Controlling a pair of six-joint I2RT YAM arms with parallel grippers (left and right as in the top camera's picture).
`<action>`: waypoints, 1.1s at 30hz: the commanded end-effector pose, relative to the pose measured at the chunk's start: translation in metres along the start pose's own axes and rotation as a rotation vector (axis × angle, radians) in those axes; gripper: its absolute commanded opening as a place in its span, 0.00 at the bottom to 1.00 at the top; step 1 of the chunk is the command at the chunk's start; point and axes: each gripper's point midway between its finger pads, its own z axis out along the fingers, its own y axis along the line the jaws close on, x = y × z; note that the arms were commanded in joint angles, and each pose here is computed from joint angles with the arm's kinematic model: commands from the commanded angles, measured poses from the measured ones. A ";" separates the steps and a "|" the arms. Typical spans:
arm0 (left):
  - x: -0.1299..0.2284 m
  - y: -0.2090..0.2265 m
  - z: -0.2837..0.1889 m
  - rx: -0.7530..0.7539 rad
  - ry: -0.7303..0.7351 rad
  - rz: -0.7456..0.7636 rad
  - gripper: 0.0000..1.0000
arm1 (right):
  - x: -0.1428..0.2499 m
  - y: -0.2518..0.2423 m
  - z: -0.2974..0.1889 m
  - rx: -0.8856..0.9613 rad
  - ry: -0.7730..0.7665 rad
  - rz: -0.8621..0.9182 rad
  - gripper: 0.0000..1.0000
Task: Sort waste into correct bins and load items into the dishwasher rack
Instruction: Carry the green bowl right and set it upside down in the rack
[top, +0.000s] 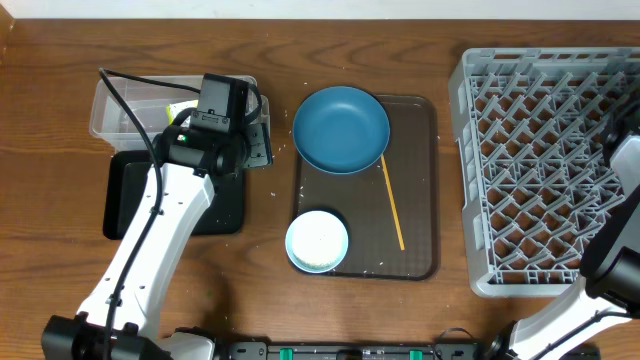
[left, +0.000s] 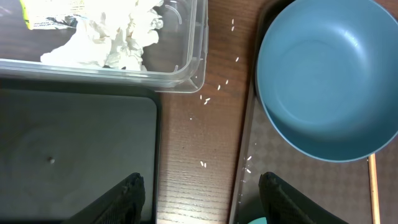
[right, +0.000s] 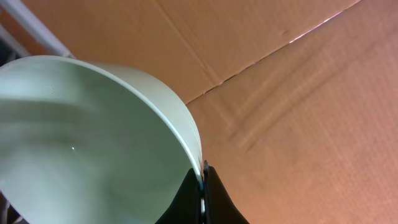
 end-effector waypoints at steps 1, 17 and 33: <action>-0.002 0.001 -0.002 -0.009 -0.008 -0.002 0.62 | 0.006 0.001 0.005 0.021 0.022 0.012 0.01; -0.002 0.001 -0.002 -0.009 -0.007 -0.002 0.62 | 0.005 -0.005 0.013 0.029 0.014 0.009 0.01; -0.002 0.001 -0.002 -0.009 -0.007 -0.005 0.62 | 0.023 0.051 -0.013 -0.183 0.049 -0.077 0.03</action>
